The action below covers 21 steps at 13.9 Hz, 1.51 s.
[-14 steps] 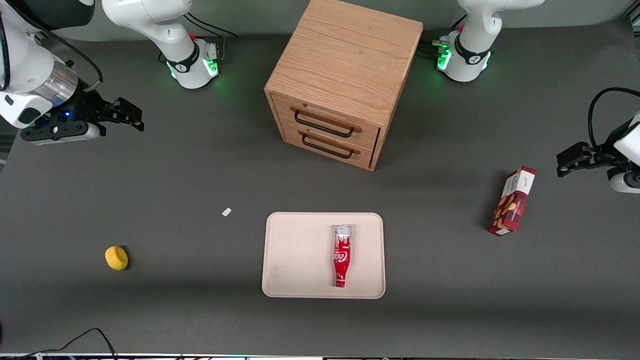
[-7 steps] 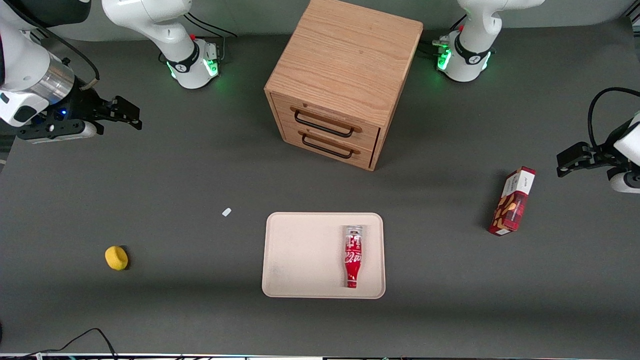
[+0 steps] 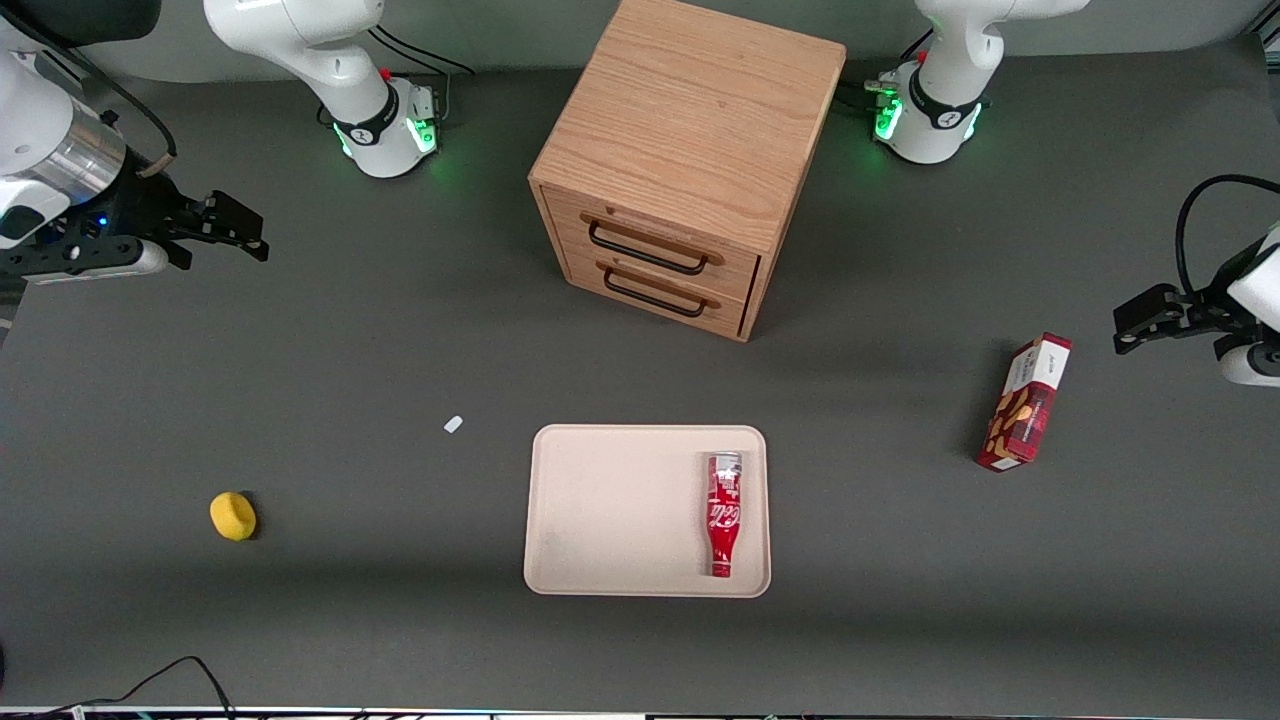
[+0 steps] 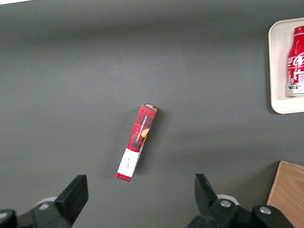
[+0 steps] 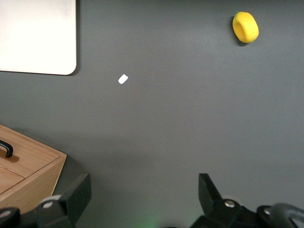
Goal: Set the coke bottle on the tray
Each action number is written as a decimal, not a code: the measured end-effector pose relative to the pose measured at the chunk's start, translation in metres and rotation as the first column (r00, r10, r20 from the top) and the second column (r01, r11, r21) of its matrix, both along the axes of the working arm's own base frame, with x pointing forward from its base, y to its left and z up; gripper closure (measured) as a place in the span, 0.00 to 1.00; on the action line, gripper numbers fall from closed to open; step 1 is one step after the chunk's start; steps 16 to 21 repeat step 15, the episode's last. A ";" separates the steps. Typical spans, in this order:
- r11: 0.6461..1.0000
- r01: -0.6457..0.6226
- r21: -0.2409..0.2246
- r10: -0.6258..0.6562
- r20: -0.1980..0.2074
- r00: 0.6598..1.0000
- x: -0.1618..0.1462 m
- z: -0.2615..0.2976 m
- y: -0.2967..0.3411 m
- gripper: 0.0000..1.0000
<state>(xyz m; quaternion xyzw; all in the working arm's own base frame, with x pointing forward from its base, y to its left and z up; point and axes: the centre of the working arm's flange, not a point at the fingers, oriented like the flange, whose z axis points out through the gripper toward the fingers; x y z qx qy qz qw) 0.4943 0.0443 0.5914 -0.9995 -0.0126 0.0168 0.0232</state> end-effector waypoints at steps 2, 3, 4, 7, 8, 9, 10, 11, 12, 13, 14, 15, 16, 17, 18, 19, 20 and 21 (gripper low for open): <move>1.000 0.007 0.000 -0.007 0.001 1.000 0.001 0.000 -0.004 0.00; 1.000 0.007 0.000 -0.007 0.001 1.000 0.001 0.000 -0.004 0.00; 1.000 0.007 0.000 -0.007 0.001 1.000 0.001 0.000 -0.004 0.00; 1.000 0.006 0.000 -0.006 0.001 1.000 0.002 0.001 -0.004 0.00; 1.000 0.001 0.000 -0.001 0.001 1.000 0.002 0.000 -0.004 0.00; 1.000 -0.002 0.000 0.002 -0.003 1.000 0.002 0.000 -0.004 0.00; 1.000 -0.004 -0.001 0.004 -0.011 1.000 0.002 -0.001 -0.004 0.00; 1.000 -0.005 -0.002 0.005 -0.017 1.000 0.001 -0.002 -0.004 0.00; 1.000 -0.006 -0.002 0.006 -0.018 1.000 0.001 -0.003 -0.004 0.00; 1.000 -0.006 -0.002 0.006 -0.019 1.000 0.001 -0.003 -0.004 0.00; 1.000 -0.006 -0.002 0.006 -0.020 1.000 0.001 -0.003 -0.004 0.00; 1.000 -0.007 -0.002 0.007 -0.021 1.000 0.001 -0.003 -0.004 0.00; 1.000 -0.007 -0.002 0.007 -0.021 1.000 0.001 -0.003 -0.004 0.00; 1.000 -0.007 -0.002 0.007 -0.021 1.000 0.001 -0.003 -0.004 0.00; 1.000 -0.007 -0.002 0.007 -0.021 1.000 0.001 -0.003 -0.004 0.00; 1.000 -0.007 -0.002 0.007 -0.021 1.000 0.001 -0.003 -0.004 0.00; 1.000 -0.007 -0.002 0.007 -0.021 1.000 0.001 -0.003 -0.004 0.00; 1.000 -0.007 -0.002 0.007 -0.021 1.000 0.001 -0.003 -0.004 0.00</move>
